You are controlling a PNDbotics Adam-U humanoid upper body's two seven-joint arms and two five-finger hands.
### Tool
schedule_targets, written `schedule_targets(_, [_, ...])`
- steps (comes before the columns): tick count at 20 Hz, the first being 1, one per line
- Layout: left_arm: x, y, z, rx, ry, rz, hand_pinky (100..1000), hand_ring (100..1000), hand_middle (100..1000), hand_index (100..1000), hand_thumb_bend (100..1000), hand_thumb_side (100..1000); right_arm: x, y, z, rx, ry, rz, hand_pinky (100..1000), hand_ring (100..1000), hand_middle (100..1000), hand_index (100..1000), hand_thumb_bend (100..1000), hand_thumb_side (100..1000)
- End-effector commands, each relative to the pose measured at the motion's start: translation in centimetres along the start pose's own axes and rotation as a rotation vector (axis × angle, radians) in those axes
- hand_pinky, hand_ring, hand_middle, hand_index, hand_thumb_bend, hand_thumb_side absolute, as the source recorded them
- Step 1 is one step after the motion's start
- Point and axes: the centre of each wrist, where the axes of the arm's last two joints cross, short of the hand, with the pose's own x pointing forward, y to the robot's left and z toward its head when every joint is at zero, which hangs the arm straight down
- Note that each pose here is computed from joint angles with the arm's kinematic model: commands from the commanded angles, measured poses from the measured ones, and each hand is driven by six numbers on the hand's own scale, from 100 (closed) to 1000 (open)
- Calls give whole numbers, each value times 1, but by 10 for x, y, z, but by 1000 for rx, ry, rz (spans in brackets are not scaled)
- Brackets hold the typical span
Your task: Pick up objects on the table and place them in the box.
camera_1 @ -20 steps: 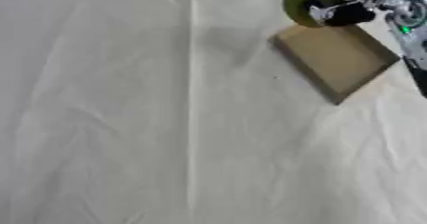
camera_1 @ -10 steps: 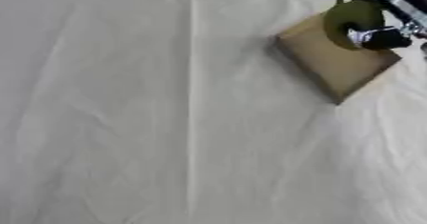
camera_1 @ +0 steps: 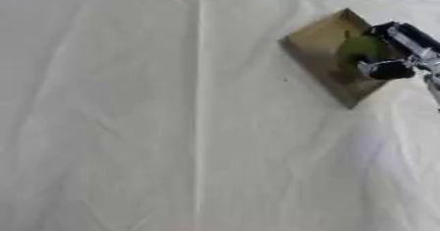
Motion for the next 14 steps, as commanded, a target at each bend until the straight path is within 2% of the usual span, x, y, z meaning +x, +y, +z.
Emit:
schedule_targets(1, [7,2,-7,-12,-34,-9,528,635,654,735,100,366,-6,-14,2,-15,28,57,619,581,601,773,221,100])
schedule_targets(3, [7,3,-7,-11,-33,-10,528,636,654,735,100,367,-8,-14,4,-13,46,91,703,678,685,833,345,100])
schedule_targets(4, [7,3,-7,-11,-33,-10,528,636,654,735,100,367,-9,-14,5,-12,55,111,773,761,757,867,380,100])
schedule_targets(6, [7,3,-7,-11,-33,-11,528,636,655,735,100,367,-11,-15,8,-8,73,148,816,805,825,901,439,118])
schedule_targets(7, [7,3,-7,-11,-34,-11,528,636,655,735,100,369,-11,-15,9,-5,75,157,831,821,845,908,446,179])
schedule_targets(8, [7,3,-7,-11,-34,-11,529,636,655,735,100,370,-11,-17,10,-5,74,162,839,831,858,913,301,263])
schedule_targets(9, [7,3,-6,-11,-34,-12,528,637,655,735,100,368,-10,-22,12,-23,70,165,845,841,862,914,437,229])
schedule_targets(14, [7,4,-6,-6,-30,-19,528,637,656,735,100,368,5,-55,22,-189,22,153,836,819,842,900,373,167])
